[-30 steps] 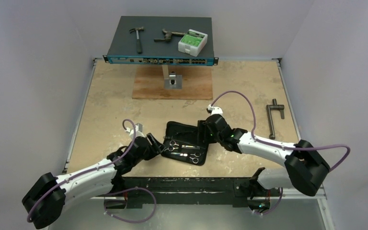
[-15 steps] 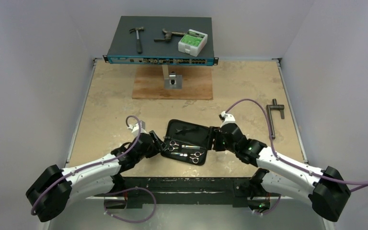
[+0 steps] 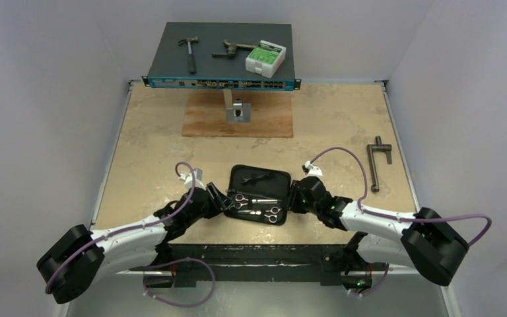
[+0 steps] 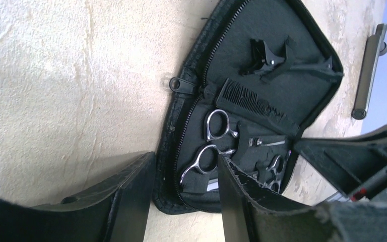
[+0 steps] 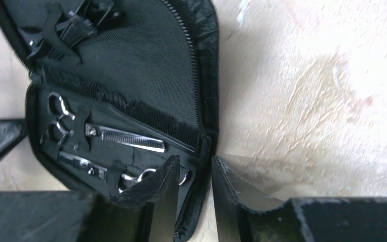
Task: Sort the hair-cutting tools
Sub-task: Adjust the hairdressing tool bag at the center of the board.
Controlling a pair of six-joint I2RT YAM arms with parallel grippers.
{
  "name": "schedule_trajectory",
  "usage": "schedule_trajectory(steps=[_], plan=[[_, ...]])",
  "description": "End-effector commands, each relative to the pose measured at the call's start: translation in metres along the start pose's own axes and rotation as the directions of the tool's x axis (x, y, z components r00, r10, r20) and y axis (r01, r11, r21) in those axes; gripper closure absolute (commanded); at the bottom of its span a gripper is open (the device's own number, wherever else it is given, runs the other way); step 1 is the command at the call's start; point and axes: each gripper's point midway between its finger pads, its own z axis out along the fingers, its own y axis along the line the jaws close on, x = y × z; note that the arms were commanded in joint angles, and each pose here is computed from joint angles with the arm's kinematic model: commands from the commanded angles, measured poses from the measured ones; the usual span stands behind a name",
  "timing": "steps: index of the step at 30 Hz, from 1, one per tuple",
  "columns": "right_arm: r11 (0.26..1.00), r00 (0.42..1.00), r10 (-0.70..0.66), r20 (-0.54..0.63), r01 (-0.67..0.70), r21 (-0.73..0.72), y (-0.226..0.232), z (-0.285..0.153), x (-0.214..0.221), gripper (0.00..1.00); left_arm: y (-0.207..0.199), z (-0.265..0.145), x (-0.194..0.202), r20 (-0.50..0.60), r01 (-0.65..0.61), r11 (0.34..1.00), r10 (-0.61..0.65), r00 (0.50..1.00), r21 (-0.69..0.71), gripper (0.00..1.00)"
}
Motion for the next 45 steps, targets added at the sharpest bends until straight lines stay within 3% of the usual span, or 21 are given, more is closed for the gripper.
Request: schedule_trajectory(steps=[1, 8, 17, 22, 26, 29, 34, 38, 45], plan=[[1.0, 0.997, -0.004, 0.078, 0.003, 0.022, 0.012, 0.013, -0.027, 0.72, 0.037, -0.01, 0.038, -0.14, -0.08, 0.995, 0.071, 0.988, -0.058, 0.52], [0.997, 0.995, -0.045, 0.091, 0.04, 0.063, 0.009, 0.029, -0.047, 0.72, 0.029, -0.016, 0.051, -0.177, -0.104, 0.995, 0.102, 0.979, -0.002, 0.55], [0.992, 0.99, -0.101, 0.095, 0.094, 0.081, 0.017, 0.038, -0.074, 0.6, -0.003, -0.015, 0.082, -0.242, -0.186, 0.98, 0.197, 0.95, 0.068, 0.55], [0.991, 0.99, -0.092, 0.102, 0.081, 0.105, 0.009, 0.037, -0.087, 0.53, -0.01, -0.015, 0.081, -0.232, -0.213, 0.975, 0.221, 0.947, 0.059, 0.53], [0.992, 0.985, -0.077, 0.154, 0.061, 0.11, 0.012, 0.01, -0.106, 0.43, -0.005, -0.033, 0.05, -0.148, -0.242, 0.97, 0.236, 0.96, -0.023, 0.44], [0.993, 0.979, -0.069, 0.192, 0.05, 0.103, 0.014, -0.017, -0.113, 0.38, -0.006, -0.056, 0.008, -0.013, -0.265, 0.96, 0.265, 0.964, -0.089, 0.35], [0.998, 0.99, -0.001, 0.141, -0.007, 0.058, 0.004, -0.037, -0.083, 0.37, -0.029, -0.073, -0.055, 0.103, -0.253, 0.959, 0.267, 0.958, -0.13, 0.31], [0.997, 0.993, 0.076, 0.095, -0.076, -0.002, -0.003, -0.038, -0.055, 0.36, -0.052, -0.051, -0.088, 0.118, -0.243, 0.962, 0.258, 0.959, -0.128, 0.31], [0.992, 0.991, 0.127, 0.044, -0.128, 0.003, -0.017, -0.038, -0.029, 0.35, -0.061, 0.01, -0.099, 0.026, -0.289, 0.936, 0.3, 0.953, -0.201, 0.31]])
